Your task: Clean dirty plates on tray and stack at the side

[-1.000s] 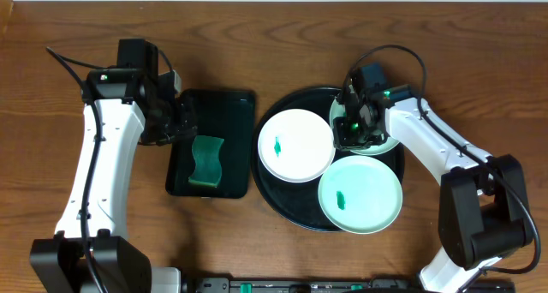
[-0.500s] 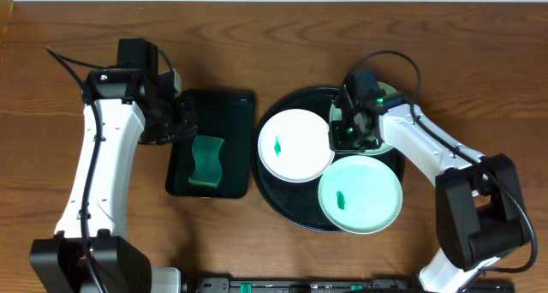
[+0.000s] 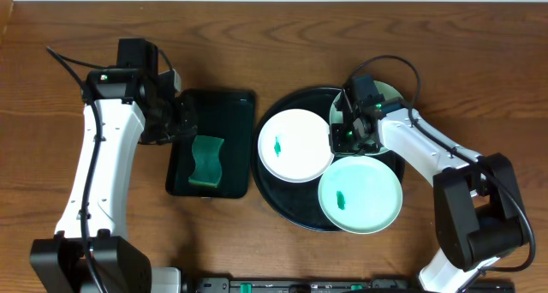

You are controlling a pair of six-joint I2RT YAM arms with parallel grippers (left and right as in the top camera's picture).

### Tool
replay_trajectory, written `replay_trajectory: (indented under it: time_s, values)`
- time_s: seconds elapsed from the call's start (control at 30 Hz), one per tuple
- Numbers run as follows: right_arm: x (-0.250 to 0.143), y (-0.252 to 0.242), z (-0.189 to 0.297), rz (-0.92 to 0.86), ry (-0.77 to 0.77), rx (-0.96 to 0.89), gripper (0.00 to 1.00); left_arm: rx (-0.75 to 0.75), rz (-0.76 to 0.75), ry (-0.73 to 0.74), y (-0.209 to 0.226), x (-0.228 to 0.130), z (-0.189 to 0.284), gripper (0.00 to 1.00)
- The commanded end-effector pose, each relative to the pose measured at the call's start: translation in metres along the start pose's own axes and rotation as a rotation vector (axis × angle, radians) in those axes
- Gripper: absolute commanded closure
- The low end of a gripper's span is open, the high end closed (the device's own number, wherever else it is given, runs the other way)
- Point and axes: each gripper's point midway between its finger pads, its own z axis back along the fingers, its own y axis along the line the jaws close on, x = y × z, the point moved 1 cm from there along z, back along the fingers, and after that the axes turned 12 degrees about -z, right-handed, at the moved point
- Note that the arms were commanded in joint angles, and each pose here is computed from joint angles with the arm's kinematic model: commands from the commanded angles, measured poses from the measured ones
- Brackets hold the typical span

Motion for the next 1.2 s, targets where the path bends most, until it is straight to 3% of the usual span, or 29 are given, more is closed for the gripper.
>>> replay_trajectory:
  time_s: [0.0,0.5,1.17]
  values:
    - [-0.001,-0.0003,-0.0023,-0.012,-0.003,-0.009,0.82,-0.012,0.002,0.004,-0.0029,-0.0015,-0.0003,0.65]
    - [-0.0003,-0.0004,-0.0073,-0.033,-0.017,0.004,0.89,-0.012,0.002,0.004,-0.0029,-0.0015,-0.0003,0.65]
    - [0.0016,0.0002,-0.0085,-0.03,-0.027,0.01,0.89,-0.012,0.002,0.004,-0.0029,-0.0015,-0.0003,0.65]
